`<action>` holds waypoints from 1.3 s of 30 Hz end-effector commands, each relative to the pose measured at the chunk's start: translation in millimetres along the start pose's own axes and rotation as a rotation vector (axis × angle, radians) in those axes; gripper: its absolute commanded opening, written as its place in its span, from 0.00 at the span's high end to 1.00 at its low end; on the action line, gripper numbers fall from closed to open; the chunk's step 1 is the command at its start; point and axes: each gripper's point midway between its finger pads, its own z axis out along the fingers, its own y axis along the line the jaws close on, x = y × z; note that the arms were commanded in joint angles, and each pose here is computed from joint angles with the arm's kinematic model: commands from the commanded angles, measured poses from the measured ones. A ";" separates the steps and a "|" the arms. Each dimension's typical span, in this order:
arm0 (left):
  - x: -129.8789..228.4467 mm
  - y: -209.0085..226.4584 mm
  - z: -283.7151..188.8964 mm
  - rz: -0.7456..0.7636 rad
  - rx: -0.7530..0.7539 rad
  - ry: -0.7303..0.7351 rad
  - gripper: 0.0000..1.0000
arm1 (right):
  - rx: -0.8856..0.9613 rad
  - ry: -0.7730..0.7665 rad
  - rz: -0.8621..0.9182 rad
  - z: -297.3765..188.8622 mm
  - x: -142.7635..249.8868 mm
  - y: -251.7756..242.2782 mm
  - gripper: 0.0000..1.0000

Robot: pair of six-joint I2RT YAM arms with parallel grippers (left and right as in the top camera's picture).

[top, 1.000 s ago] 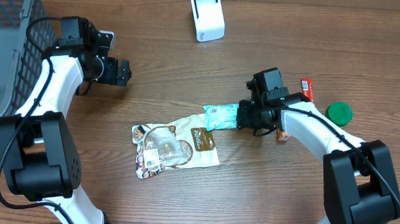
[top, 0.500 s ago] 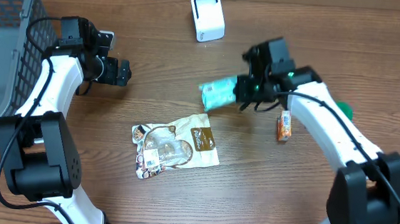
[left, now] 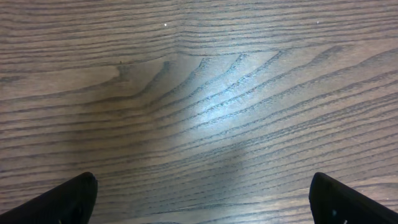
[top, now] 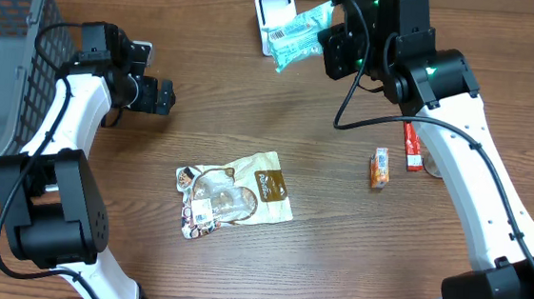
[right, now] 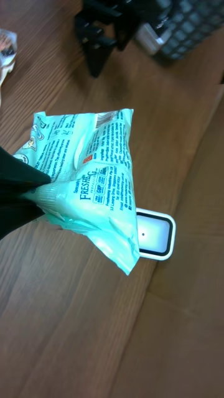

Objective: Scan the item barcode
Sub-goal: 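Lift the teal packet and carry it to the white scanner, then hold the teal packet against the white scanner with the right gripper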

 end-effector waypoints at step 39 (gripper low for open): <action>-16.3 -4.0 -16.7 0.024 -0.003 -0.055 0.00 | 0.939 -0.048 -0.842 162.3 -30.1 -60.7 0.96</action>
